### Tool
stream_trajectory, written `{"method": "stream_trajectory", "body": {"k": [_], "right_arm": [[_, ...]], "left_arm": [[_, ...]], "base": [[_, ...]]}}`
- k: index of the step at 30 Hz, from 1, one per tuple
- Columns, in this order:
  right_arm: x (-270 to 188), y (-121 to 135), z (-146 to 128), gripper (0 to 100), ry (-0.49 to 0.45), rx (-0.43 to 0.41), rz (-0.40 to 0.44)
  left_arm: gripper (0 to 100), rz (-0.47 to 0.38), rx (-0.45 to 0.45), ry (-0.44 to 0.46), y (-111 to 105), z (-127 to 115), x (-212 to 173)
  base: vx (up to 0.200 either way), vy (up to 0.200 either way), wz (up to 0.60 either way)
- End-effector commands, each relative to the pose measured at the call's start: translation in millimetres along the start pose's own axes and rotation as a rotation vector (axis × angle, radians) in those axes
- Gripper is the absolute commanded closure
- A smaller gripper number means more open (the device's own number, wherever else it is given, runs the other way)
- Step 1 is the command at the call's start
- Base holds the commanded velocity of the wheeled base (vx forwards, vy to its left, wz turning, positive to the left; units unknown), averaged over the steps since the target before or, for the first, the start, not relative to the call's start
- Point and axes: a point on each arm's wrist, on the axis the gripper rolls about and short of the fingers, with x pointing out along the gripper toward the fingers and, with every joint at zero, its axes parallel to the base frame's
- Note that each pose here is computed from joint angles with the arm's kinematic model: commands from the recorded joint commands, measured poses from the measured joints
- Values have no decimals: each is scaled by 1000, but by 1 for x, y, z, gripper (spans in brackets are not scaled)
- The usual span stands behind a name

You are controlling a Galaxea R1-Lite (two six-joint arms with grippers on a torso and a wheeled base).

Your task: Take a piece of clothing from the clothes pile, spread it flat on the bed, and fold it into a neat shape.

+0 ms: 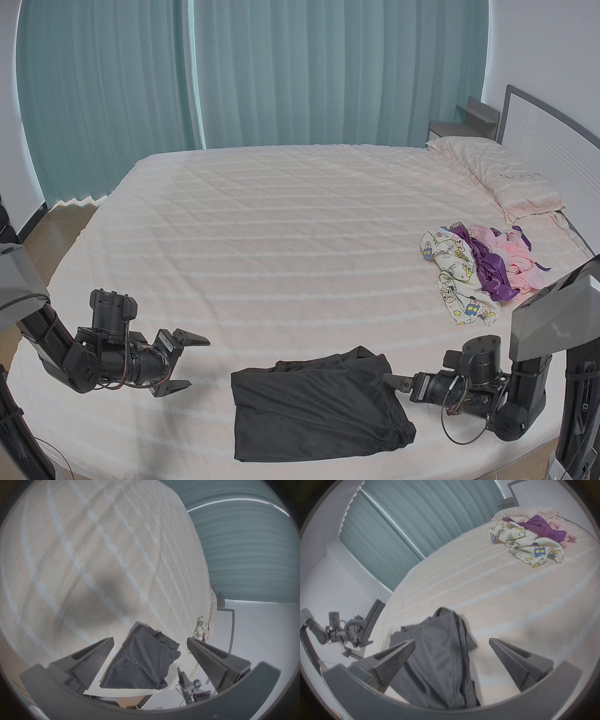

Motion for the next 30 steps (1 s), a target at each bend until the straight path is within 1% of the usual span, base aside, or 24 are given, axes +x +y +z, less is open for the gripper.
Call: {"method": "stream_trajectory", "body": {"k": [1,2,4,5,6,7,8,13,14,16,26,30], "right_arm": [[59,-12,7,0,-51,80,7],[72,-10,13,0,-57,85,13],[79,-9,17,0,-56,86,16],[87,-6,22,0,-44,86,38],[87,-6,22,0,-44,86,38],[94,-4,26,0,-19,87,63],[96,-3,26,0,-11,87,69],[109,-2,29,0,5,87,66],[109,-3,28,100,11,88,63],[111,-5,26,100,21,89,54],[111,-6,33,100,-16,96,58],[109,-5,39,100,-61,121,78]], "left_arm": [[0,3,0,1,0,0,1],[0,3,0,1,0,0,1],[0,3,0,1,0,0,1],[0,3,0,1,0,0,1],[0,3,0,1,0,0,1],[0,3,0,1,0,0,1],[0,3,0,1,0,0,1],[0,4,-1,1,1,0,1],[0,3,0,0,0,0,1],[0,5,-1,0,1,0,1],[0,5,1,0,1,0,1],[0,5,-1,0,1,0,1]], "base": [[0,0,0],[0,0,0],[0,0,0],[0,0,0],[0,0,0],[0,0,0],[0,0,0],[0,0,0],[0,0,0],[0,0,0],[0,0,0],[0,0,0]]}}
